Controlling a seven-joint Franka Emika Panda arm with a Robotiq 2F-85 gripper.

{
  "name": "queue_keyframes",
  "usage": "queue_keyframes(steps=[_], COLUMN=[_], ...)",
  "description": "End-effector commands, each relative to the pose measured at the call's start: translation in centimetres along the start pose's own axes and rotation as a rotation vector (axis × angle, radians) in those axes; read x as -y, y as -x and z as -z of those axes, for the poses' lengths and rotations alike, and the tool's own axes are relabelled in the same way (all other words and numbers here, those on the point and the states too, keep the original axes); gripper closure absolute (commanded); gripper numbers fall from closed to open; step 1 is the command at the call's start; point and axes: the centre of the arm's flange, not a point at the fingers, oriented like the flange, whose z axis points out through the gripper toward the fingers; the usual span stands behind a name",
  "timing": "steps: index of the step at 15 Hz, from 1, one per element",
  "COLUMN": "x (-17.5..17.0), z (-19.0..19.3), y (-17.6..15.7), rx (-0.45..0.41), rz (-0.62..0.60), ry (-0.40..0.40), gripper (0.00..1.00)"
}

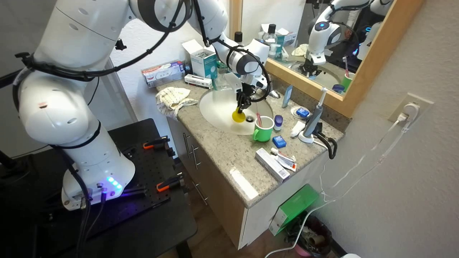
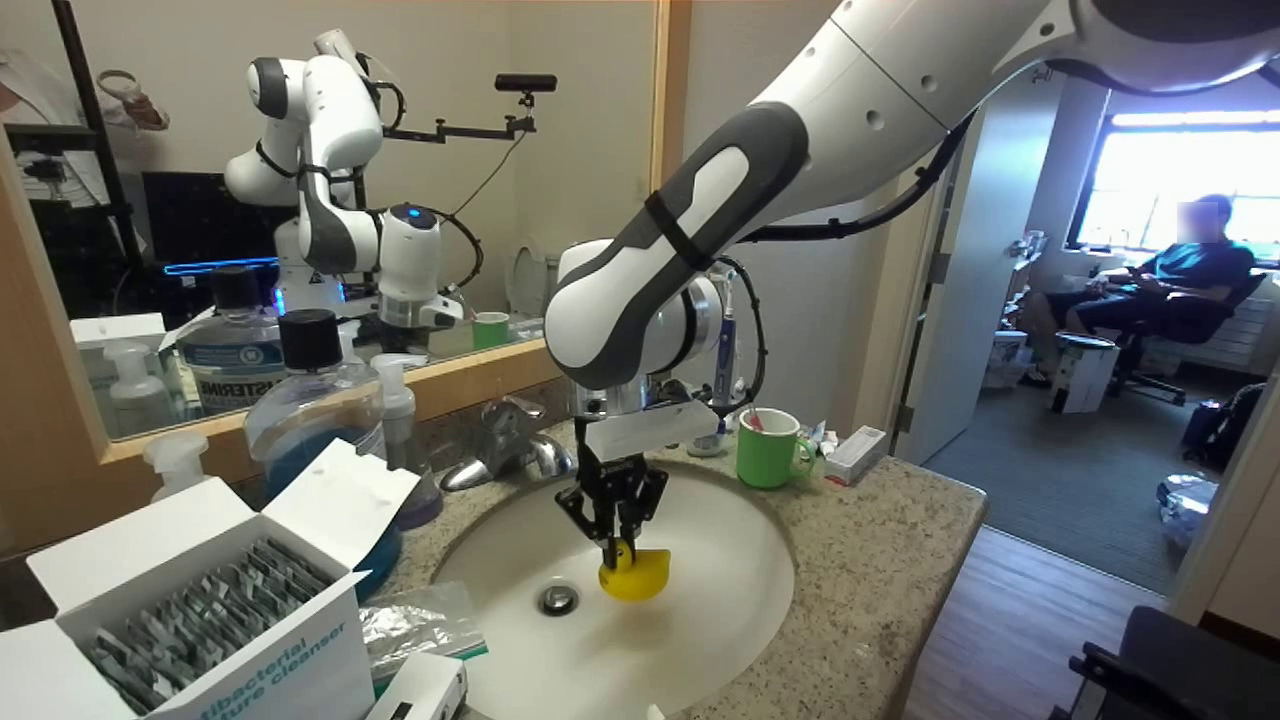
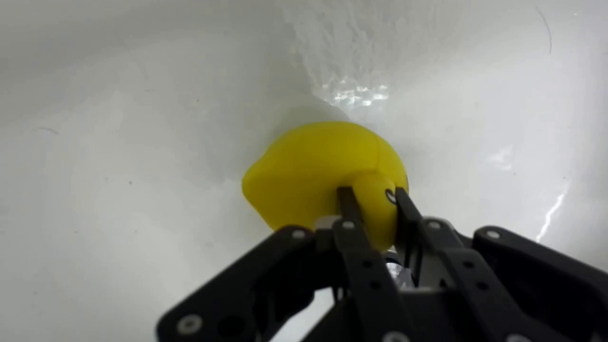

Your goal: Put the duck in the sink

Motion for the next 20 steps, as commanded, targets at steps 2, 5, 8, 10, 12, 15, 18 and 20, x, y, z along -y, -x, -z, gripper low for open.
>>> queue_keyframes(steps=[2, 5, 8, 10, 12, 15, 18, 20], x=[0.3, 1.3, 2.1, 2.5, 2.5, 2.5, 2.5, 2.4], z=[0.6, 1.2, 1.0, 0.5, -0.1, -1.4, -2.7, -3.4], y=[0.2, 0.2, 0.0, -0.2, -0.5, -0.8, -1.3, -1.4], rx=[-0.016, -0.044, -0.044, -0.041, -0.026, -0.022, -0.013, -0.012], rz=[0.008, 0.047, 0.076, 0.090, 0.097, 0.097, 0.105, 0.102], ry=[-0.005, -0.022, -0.025, -0.027, -0.028, -0.029, -0.030, -0.026], gripper=[0.95, 0.95, 0.95, 0.95, 0.95, 0.95, 0.95, 0.95])
